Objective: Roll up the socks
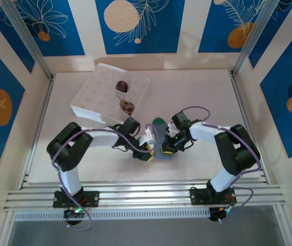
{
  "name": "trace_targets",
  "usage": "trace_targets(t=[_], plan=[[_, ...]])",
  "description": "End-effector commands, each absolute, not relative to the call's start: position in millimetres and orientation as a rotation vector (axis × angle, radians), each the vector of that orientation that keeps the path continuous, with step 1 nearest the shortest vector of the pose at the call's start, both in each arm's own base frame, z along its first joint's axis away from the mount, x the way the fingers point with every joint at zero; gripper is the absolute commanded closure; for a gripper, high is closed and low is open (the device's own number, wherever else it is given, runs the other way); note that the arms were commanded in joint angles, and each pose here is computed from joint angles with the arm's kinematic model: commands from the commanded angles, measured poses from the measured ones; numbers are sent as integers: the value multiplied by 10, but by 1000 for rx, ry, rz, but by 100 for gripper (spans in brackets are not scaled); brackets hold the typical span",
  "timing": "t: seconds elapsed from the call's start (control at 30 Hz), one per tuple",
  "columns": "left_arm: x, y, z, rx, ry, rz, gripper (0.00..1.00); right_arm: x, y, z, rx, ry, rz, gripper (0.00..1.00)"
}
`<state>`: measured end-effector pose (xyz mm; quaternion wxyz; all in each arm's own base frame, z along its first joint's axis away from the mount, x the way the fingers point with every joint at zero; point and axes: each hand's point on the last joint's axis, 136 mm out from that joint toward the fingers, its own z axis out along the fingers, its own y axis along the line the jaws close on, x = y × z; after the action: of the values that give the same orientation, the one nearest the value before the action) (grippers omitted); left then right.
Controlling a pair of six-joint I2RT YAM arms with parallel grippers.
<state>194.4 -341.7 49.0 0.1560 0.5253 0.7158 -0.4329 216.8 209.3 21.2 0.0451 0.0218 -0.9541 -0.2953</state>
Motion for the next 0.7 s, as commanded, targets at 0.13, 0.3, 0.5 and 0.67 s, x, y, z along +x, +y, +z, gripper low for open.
trace_targets(t=[0.13,0.3,0.5,0.67], plan=[[2099,-3424,873,1558,1541,-828,57,1904,1842,-152,5,-2855,-628,92],[2037,-3510,818,1681,1343,-496,55,1905,1864,-164,23,-2842,-622,93],[2020,-3640,683,1767,1263,-386,53,1900,1880,-166,30,-2834,-628,94],[1952,-3727,502,1843,1245,-376,52,1874,1891,-175,27,-2823,-633,94]])
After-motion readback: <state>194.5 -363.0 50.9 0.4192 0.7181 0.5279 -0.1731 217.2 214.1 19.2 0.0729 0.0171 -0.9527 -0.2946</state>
